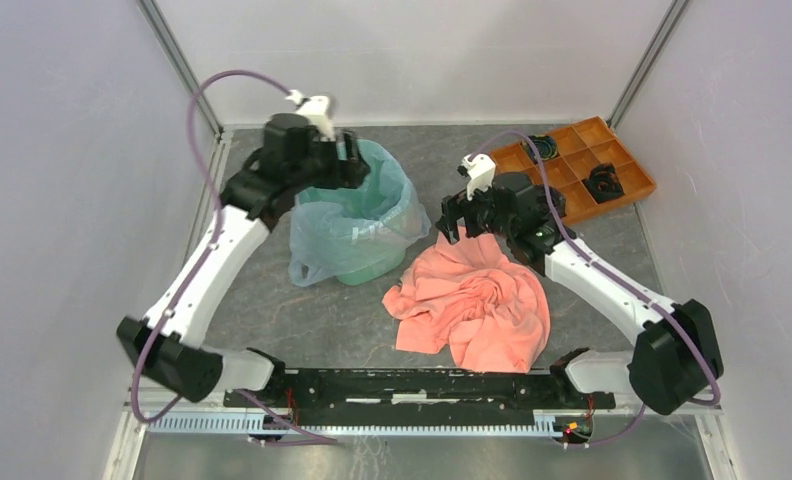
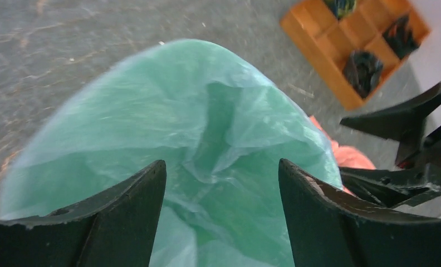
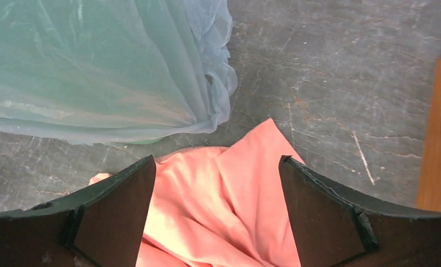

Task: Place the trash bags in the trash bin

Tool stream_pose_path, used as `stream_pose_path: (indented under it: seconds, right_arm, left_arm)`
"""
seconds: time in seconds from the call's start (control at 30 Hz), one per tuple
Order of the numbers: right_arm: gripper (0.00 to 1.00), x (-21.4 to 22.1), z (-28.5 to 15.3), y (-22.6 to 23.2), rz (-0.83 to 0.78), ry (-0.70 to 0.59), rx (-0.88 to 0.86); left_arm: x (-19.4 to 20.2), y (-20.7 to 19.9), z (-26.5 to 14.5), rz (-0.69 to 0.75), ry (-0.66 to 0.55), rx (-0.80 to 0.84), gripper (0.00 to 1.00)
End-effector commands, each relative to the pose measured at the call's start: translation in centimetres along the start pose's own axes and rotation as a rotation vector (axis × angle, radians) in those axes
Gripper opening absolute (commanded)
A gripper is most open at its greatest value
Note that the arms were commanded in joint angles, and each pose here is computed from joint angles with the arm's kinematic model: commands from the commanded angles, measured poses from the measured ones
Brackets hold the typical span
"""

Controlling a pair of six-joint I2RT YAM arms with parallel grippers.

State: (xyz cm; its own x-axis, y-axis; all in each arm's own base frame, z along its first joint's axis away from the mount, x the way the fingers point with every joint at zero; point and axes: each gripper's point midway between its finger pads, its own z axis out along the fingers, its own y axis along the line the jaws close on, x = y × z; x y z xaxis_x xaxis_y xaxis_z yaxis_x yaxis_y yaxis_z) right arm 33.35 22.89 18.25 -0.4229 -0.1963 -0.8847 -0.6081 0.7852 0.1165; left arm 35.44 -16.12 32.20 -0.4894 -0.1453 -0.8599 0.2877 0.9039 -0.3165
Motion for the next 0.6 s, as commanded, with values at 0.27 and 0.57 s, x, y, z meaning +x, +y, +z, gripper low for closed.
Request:
stream_pose_path:
  seconds: [0.27,0.57]
  right_arm:
    - [0.89,-2.4,-2.0,-1.8,-0.072,-0.112,0.109]
    - [0.89,-1.3,-1.3,-1.8,-0.067,-0.084,0.099]
  left_arm:
    - [5.3,0.4,2.7,0.141,0.194,-0.141,0.69]
    - [10.2,1.2,6.1,0.143,0.376,-0.144,0.59]
